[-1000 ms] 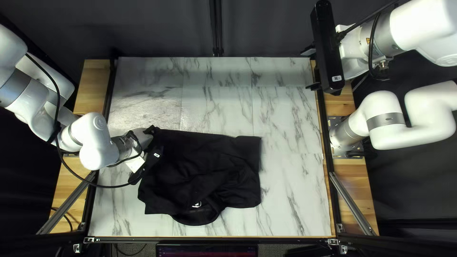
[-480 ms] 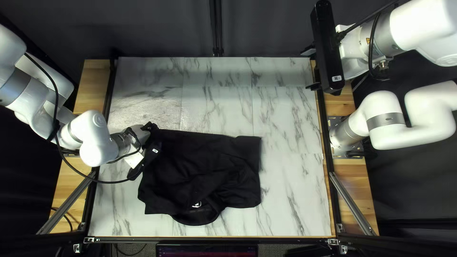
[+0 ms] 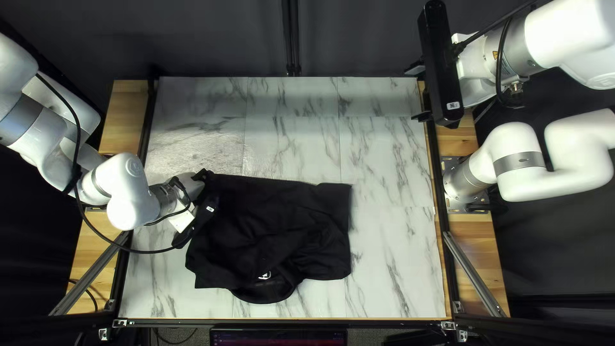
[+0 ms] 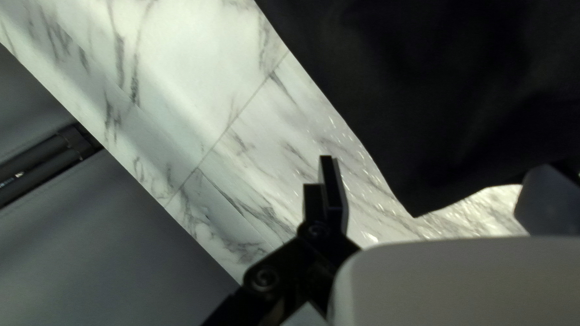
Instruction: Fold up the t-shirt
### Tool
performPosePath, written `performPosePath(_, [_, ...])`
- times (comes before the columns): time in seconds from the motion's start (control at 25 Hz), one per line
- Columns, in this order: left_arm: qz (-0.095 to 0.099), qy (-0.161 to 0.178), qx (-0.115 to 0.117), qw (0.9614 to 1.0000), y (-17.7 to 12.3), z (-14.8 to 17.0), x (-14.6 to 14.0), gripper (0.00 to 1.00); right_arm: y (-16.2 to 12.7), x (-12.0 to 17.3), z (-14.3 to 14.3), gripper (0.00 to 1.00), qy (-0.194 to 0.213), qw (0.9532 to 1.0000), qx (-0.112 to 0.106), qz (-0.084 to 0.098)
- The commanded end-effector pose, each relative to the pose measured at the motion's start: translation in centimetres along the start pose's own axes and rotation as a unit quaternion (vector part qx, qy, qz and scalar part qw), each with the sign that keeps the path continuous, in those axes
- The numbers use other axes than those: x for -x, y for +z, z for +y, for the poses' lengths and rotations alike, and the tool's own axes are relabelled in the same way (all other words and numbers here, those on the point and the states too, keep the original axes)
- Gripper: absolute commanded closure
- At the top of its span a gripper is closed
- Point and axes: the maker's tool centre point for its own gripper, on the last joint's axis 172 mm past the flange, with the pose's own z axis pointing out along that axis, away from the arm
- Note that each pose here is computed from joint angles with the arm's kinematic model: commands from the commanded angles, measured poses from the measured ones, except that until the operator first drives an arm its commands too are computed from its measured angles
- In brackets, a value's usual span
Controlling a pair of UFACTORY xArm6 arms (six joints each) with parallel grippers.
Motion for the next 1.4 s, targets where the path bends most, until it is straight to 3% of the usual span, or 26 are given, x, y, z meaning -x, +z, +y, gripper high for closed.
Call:
performPosePath(0.04, [0.009, 0.003, -0.004, 1.0000, 0.2, -0.2, -0.5, 0.05, 0.0, 0.0, 0.0, 0.00, 0.000, 1.0000, 0.000, 0.000])
performPosePath(0.08, [0.011, 0.003, -0.004, 0.9999, 0.3, -0.1, -0.5, 0.11, 0.0, 0.0, 0.0, 0.00, 0.000, 1.0000, 0.000, 0.000])
performPosePath(0.12, [0.012, 0.002, -0.003, 0.9999, 0.5, 0.0, -0.3, 0.25, 0.0, 0.0, 0.0, 0.00, 0.000, 1.0000, 0.000, 0.000])
performPosePath(0.2, [0.014, 0.001, -0.002, 0.9999, 0.7, 0.1, -0.1, 1.00, 0.0, 0.0, 0.0, 0.00, 0.000, 1.0000, 0.000, 0.000])
performPosePath(0.8, [0.010, 0.000, -0.004, 0.9999, 0.6, 0.5, 0.7, 1.00, 0.0, 0.0, 0.0, 0.00, 0.000, 1.0000, 0.000, 0.000])
performPosePath(1.4, [0.003, -0.012, -0.012, 0.9999, -0.3, 0.1, 3.6, 1.00, 0.0, 0.0, 0.0, 0.00, 0.000, 1.0000, 0.000, 0.000])
